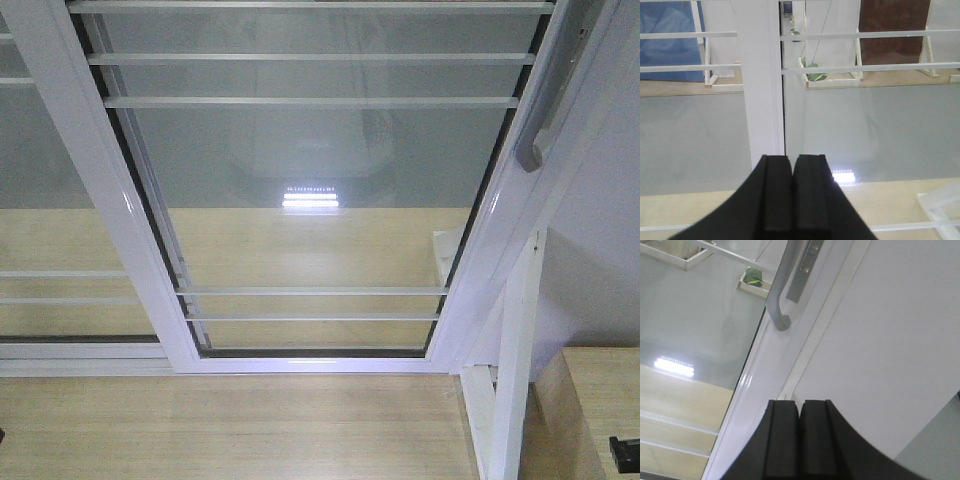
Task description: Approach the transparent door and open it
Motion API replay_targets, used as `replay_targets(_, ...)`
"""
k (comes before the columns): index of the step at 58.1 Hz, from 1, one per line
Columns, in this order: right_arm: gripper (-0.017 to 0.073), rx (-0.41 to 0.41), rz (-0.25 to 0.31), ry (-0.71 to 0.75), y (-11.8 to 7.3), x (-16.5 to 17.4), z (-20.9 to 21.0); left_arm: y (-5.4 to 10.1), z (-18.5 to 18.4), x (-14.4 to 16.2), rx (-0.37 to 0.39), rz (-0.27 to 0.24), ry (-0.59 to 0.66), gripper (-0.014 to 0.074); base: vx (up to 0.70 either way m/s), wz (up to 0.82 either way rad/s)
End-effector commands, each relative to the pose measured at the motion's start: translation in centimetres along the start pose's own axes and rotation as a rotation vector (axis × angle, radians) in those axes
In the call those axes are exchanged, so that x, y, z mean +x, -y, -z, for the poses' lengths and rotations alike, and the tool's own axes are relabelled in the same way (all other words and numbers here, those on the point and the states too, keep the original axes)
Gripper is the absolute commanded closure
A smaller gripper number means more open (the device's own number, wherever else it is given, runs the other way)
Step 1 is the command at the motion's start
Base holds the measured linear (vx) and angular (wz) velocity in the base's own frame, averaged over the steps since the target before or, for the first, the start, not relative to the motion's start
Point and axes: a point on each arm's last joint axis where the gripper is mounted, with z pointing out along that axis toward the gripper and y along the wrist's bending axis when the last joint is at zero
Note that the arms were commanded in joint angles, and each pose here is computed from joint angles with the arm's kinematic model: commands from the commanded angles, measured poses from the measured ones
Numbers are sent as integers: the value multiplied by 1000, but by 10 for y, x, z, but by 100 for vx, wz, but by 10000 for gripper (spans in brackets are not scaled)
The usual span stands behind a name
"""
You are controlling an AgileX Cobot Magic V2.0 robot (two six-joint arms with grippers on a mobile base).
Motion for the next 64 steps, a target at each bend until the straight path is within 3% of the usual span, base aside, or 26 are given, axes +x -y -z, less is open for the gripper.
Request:
replay_targets(1, 567, 19, 52, 51, 1, -3, -2, 0, -2, -1, 2, 15, 65, 599, 0, 0)
replay_targets(5, 567, 26, 94, 49, 1, -3, -2, 0, -2, -4, 2, 16, 97, 599, 0, 0)
replay_targets(11, 567, 33, 102, 77, 2, -5, -2, 0, -2, -6, 2, 16, 123, 599, 0, 0)
replay_targets(23, 567, 70, 81, 265, 4, -22, 1, 0, -2, -7, 2, 16, 129, 599, 0, 0)
replay_targets(29, 567, 94, 65, 394, 6, -33, 5, 0, 0, -14, 2, 16, 199, 599, 0, 0)
replay_targets(32, 567, 98, 7, 450, 8, -38, 7, 0, 1, -18, 3, 22, 249, 599, 0, 0)
replay_targets(39, 567, 74, -302, 525, 14, -45, 11, 0, 4, -30, 11, 70, 353, 599, 0, 0)
replay_targets(42, 567, 60, -382, 514, 16, -48, 12, 0, 5, -36, 12, 73, 364, 599, 0, 0)
replay_targets(50, 567, 46, -442, 505, 22, -60, 17, -1, 13, -66, 12, 71, 404, 599, 0, 0)
replay_targets(60, 567, 63, -453, 611, 38, -94, 35, -2, 27, -109, 12, 68, 468, 599, 0, 0)
replay_targets(64, 567, 54, -498, 617, 45, -111, 41, -2, 29, -125, 13, 68, 497, 599, 0, 0)
